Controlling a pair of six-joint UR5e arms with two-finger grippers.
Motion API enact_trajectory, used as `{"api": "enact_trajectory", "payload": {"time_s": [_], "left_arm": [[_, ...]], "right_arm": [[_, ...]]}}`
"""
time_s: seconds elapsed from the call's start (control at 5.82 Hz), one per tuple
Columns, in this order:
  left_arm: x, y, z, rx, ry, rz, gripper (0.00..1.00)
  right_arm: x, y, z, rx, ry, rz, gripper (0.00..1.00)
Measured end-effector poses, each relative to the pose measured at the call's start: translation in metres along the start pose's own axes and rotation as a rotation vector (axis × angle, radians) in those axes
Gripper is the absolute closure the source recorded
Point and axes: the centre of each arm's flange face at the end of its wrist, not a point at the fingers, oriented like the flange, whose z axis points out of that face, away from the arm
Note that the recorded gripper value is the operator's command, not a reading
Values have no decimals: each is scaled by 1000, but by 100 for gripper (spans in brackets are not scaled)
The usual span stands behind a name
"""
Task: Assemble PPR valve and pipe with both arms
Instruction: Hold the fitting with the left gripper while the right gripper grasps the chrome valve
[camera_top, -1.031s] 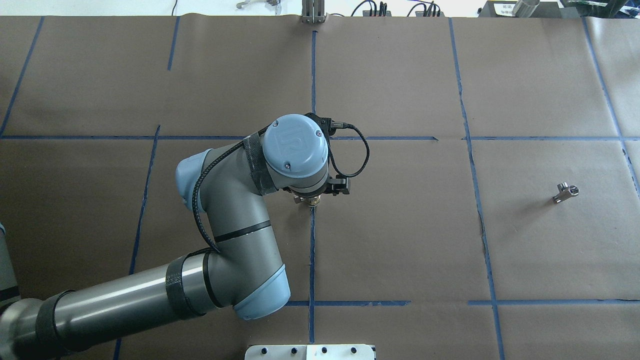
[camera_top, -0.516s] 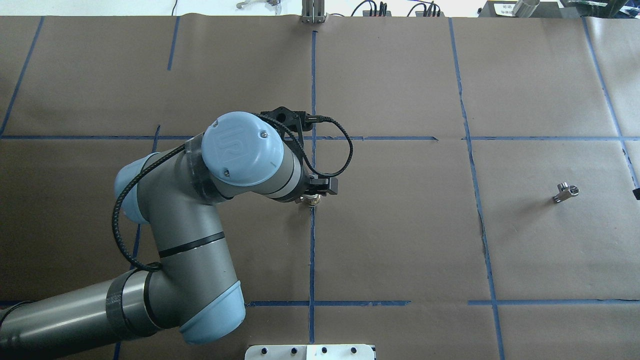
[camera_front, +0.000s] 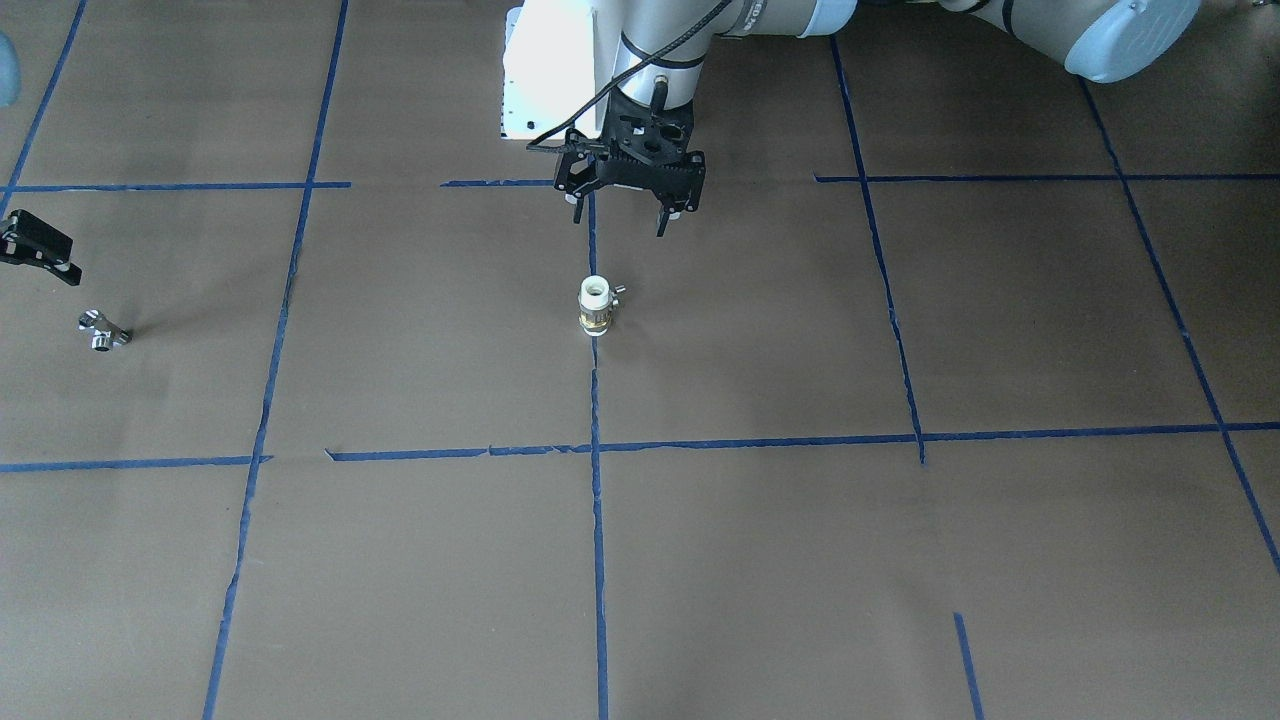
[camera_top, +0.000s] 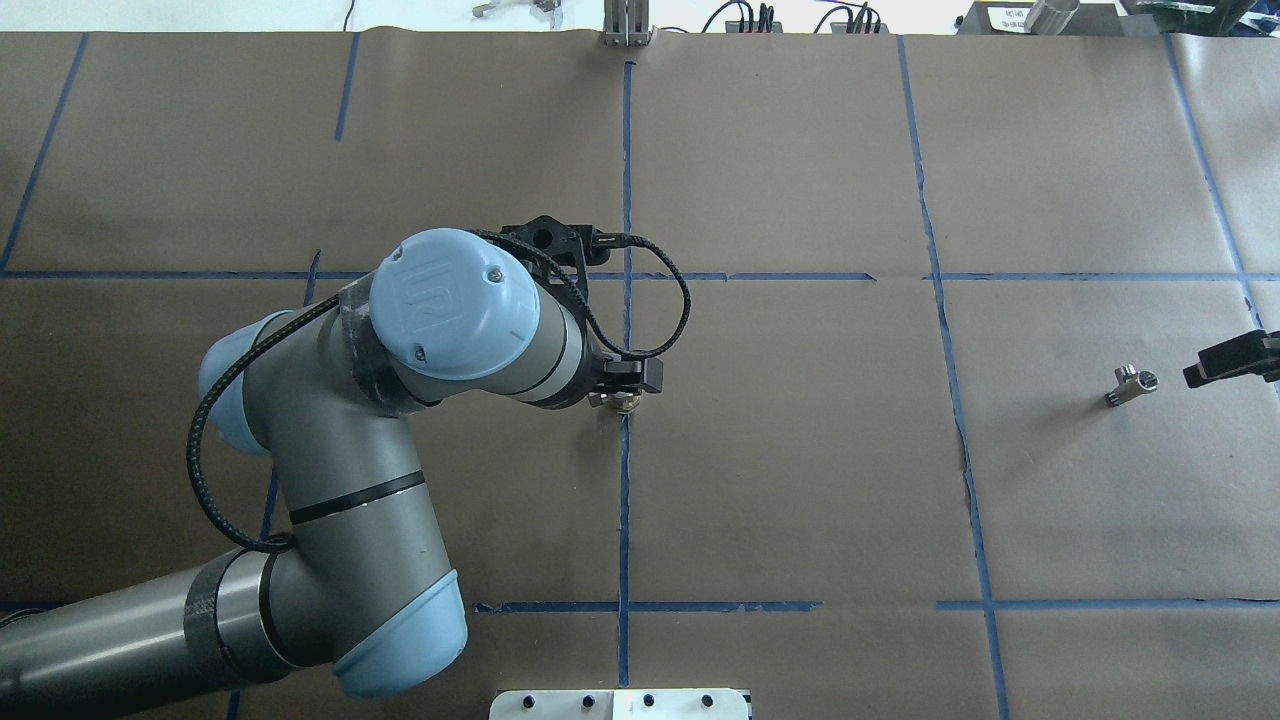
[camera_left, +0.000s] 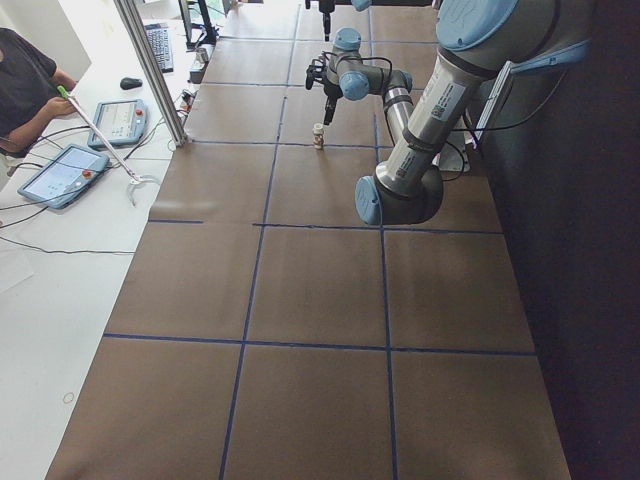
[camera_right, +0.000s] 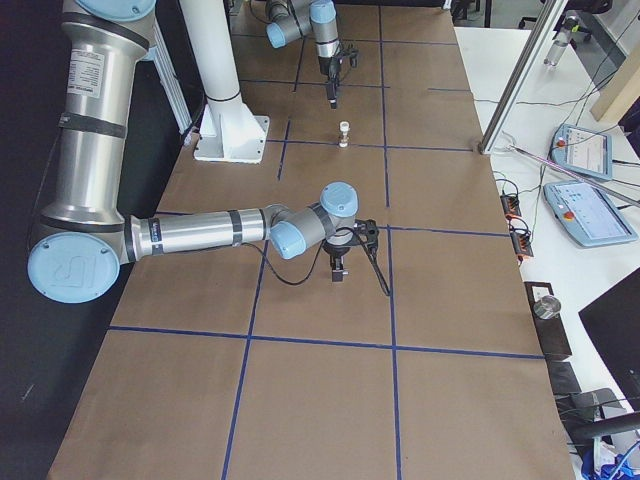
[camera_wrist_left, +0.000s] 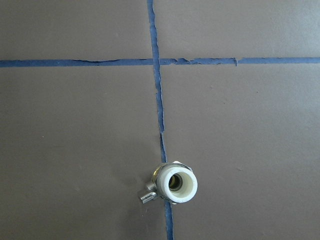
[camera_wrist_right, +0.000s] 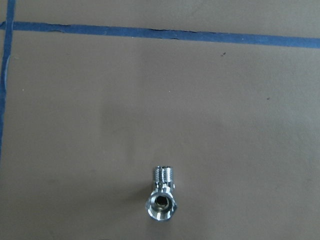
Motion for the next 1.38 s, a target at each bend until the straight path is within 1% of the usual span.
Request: {"api": "enact_trajectory", "payload": {"time_s": [0.34, 0.69, 0.86, 1.03, 1.2, 1.38], "left_arm": [[0, 0, 0, 1, 1, 0, 0], [-1, -1, 0, 2, 1, 1, 0], [-2, -1, 0, 3, 1, 1, 0], [-2, -1, -1, 3, 1, 1, 0], [-2, -2, -1, 4, 1, 0, 0], [-2, -2, -1, 5, 2, 0, 0]], "right_arm": [[-12, -17, 29, -19, 29, 41, 4], [-18, -18, 48, -45, 42, 38, 9], [-21, -16, 53, -55, 44, 33, 24], [-23, -15, 56, -61, 45, 29, 54], [-23, -15, 58, -63, 47, 27, 79], [-23, -15, 59, -65, 49, 27, 98]]}}
